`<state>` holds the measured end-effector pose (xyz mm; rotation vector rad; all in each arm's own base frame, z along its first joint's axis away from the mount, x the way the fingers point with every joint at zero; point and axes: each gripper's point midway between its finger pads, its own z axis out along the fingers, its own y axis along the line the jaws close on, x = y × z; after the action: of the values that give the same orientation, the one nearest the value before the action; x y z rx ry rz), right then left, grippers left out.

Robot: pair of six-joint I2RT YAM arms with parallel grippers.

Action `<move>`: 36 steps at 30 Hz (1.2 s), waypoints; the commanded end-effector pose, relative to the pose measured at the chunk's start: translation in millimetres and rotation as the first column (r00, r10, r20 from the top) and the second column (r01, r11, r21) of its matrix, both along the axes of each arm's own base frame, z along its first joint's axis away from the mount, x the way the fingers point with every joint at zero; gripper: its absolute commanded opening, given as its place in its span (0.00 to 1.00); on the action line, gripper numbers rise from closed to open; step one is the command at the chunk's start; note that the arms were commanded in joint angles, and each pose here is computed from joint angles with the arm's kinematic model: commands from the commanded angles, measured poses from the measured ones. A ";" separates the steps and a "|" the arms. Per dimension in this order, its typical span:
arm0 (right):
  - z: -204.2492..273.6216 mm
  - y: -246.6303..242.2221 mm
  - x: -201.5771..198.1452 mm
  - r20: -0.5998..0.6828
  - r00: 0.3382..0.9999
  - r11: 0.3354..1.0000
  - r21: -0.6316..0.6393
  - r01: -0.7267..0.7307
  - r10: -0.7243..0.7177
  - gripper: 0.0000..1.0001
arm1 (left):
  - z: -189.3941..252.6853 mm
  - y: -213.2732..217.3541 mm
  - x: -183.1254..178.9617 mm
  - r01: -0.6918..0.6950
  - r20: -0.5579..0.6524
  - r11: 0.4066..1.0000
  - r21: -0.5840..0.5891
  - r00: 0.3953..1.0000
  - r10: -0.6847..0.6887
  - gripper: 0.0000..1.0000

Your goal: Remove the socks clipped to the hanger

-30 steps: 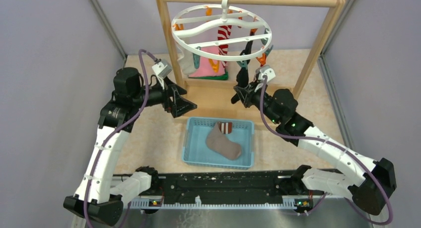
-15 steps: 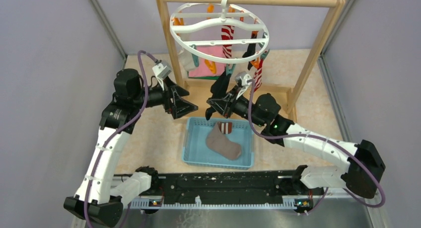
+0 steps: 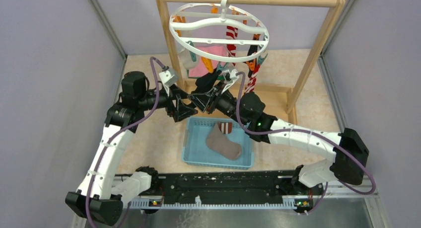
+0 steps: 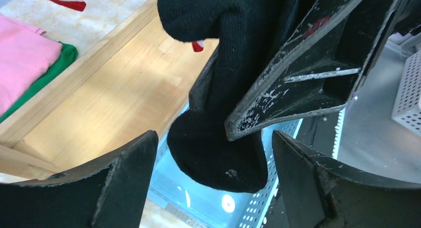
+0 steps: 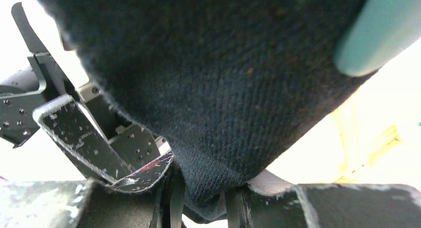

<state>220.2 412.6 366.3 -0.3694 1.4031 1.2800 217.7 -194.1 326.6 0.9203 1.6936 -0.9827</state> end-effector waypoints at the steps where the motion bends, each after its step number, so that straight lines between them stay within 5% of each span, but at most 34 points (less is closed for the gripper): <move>1: 37.8 1.1 4.6 -0.003 1.000 0.994 0.103 0.031 -0.031 0.32 | 7.8 -1.3 6.2 0.025 0.106 0.999 0.031 0.994 -0.028 0.85; 5: 33.9 5.1 1.6 -0.034 0.999 0.996 0.090 0.017 -0.014 0.39 | 9.2 2.1 12.7 -0.017 0.149 0.999 0.038 0.989 0.011 0.56; 8: 27.3 -1.2 -0.7 -0.054 0.998 0.995 0.093 0.023 -0.018 0.47 | 14.7 3.9 17.6 -0.048 0.170 0.998 0.031 0.985 0.042 0.21; 11: 18.2 -16.1 -2.4 -0.068 0.996 0.995 0.080 0.055 -0.050 0.54 | 19.2 6.1 23.0 -0.082 0.170 0.996 0.029 0.983 0.076 0.01; 16: 3.5 -55.2 -6.6 -0.080 0.988 0.990 0.024 0.135 -0.133 0.71 | 27.5 7.4 26.8 -0.115 0.176 0.993 0.007 0.978 0.112 0.00; 20: -6.8 -95.0 -7.1 -0.055 0.973 0.975 -0.031 0.221 -0.223 0.75 | 31.8 7.5 27.9 -0.133 0.154 0.991 -0.012 0.979 0.133 0.00; 31: 79.3 -120.2 19.7 0.176 0.935 0.951 0.027 0.309 -0.309 0.73 | 33.5 3.0 24.6 -0.136 0.062 0.989 -0.054 0.988 0.140 0.00; 36: 103.5 -127.1 30.2 0.212 0.966 0.989 0.054 0.138 -0.146 0.72 | 28.7 4.3 22.9 -0.144 0.043 0.989 -0.044 0.988 0.146 0.00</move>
<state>254.3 293.0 429.8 -0.2550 1.3047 0.9915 243.1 -187.5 334.0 0.7726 1.7350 -0.8870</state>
